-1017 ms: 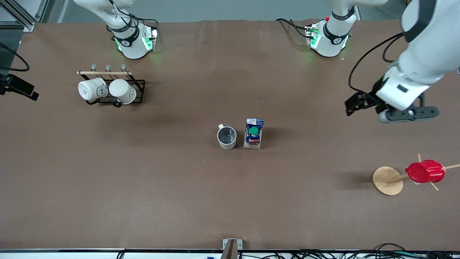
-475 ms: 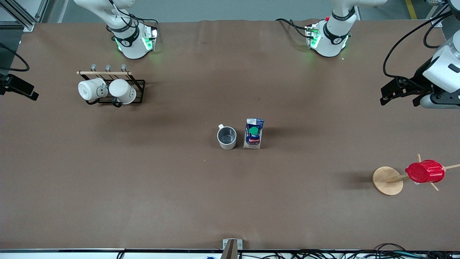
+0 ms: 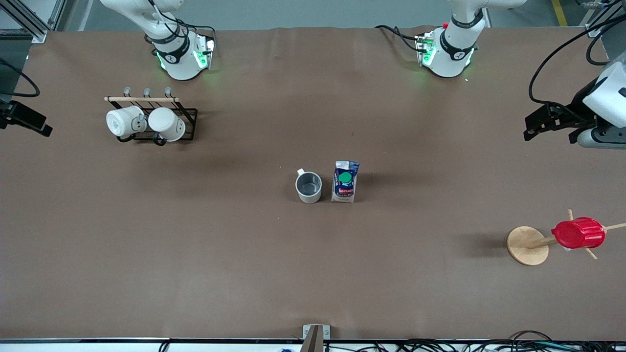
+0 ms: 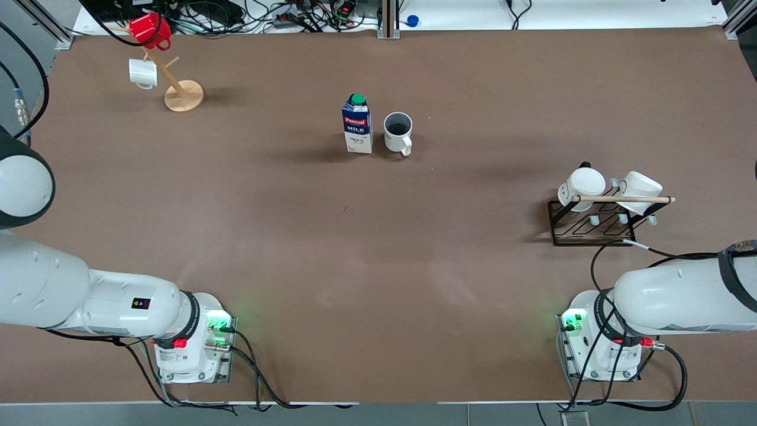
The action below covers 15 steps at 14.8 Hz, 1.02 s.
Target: Place cup and milk on table
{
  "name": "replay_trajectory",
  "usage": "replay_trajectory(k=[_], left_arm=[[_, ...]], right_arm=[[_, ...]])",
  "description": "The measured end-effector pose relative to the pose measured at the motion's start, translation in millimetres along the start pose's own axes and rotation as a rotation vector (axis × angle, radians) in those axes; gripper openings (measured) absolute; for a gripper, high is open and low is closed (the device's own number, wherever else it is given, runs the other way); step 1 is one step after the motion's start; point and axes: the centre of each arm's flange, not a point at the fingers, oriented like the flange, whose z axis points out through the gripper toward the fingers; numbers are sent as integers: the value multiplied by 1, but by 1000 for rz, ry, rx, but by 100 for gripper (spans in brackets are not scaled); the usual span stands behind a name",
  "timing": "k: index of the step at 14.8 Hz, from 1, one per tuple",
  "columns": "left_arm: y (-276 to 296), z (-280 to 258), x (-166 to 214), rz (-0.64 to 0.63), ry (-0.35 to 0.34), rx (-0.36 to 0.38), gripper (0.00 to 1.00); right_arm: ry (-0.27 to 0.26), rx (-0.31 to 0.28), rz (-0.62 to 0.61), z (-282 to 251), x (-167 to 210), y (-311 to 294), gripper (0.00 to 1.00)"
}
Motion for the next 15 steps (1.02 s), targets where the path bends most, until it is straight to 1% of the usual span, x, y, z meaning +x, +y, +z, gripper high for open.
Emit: replay_trajectory(k=[11, 15], left_arm=[[7, -6, -1, 13, 10, 0, 98], [8, -7, -3, 19, 7, 31, 98]], right_arm=[[-2, 0, 17, 0, 1, 9, 100], [-2, 0, 17, 0, 1, 9, 100]])
